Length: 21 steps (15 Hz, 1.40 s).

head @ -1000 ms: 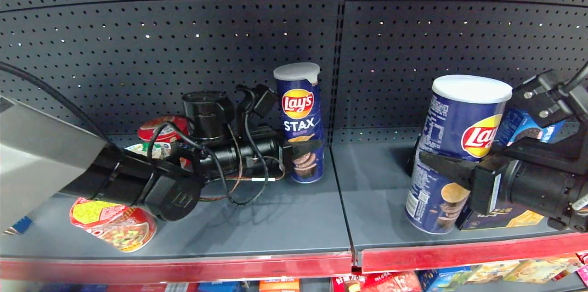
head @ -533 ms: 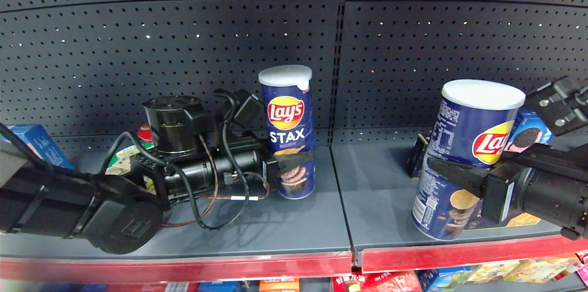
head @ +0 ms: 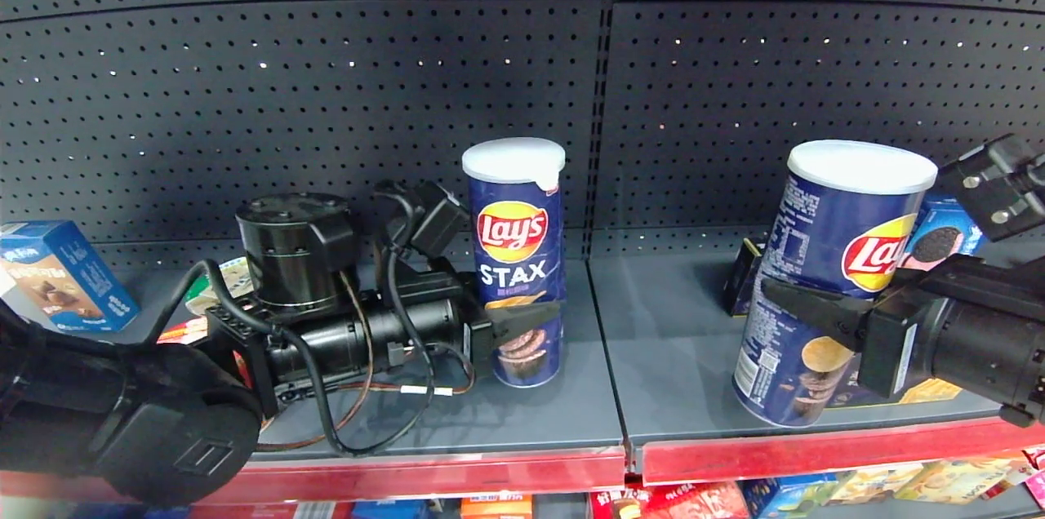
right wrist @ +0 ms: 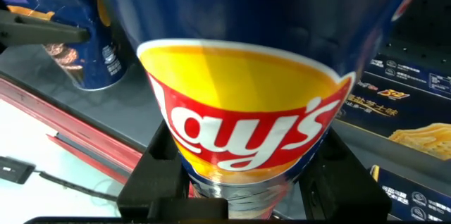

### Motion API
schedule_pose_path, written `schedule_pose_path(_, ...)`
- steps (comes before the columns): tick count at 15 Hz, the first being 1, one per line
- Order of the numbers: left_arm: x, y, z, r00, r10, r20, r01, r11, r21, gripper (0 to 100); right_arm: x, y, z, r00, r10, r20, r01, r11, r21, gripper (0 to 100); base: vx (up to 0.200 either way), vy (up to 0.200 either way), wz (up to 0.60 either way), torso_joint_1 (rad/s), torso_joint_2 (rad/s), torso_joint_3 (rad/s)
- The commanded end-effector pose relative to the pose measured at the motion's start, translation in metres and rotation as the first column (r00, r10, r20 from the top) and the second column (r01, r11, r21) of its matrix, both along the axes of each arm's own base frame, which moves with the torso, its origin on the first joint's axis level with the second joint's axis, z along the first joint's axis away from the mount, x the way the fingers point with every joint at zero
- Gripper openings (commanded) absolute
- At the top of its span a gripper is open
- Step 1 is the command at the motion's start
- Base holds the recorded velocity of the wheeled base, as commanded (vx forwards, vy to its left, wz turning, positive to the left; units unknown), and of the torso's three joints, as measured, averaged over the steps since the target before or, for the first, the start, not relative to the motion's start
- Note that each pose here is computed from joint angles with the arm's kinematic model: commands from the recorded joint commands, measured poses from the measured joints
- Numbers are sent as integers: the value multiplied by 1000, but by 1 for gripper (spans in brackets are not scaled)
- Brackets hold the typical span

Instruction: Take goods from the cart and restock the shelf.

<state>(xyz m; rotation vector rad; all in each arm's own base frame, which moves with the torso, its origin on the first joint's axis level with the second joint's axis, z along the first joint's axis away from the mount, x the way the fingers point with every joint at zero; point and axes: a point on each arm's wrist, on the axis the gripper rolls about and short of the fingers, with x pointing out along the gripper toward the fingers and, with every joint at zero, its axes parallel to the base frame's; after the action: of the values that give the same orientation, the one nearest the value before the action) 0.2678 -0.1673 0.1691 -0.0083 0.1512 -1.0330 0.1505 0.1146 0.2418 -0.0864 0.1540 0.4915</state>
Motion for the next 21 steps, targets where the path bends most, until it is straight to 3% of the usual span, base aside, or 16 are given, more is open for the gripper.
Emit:
schedule_pose_path(1,-3,-7,-3,1000,9,-5,-9,1000,10,0,0,0,0,1000,-1,0,1,1000,0,0,0,0,0,0,0,0)
schedule_pose_path(4,-8,-10,-15,999,-5,-41,6,999,34,0,2,1,1,1000,-1,2,1,1000,1,0,0,0,0,0,0,0)
schedule_pose_path(9,-2,-3,-38,999,22,-45,-20,999,33,0,2,1,1,1000,-1,1,1,1000,1,0,0,0,0,0,0,0)
schedule_pose_path(21,-5,7,-50,996,42,-75,-38,998,56,0,3,1,1,1000,-2,2,2,1000,2,0,0,0,0,0,0,0)
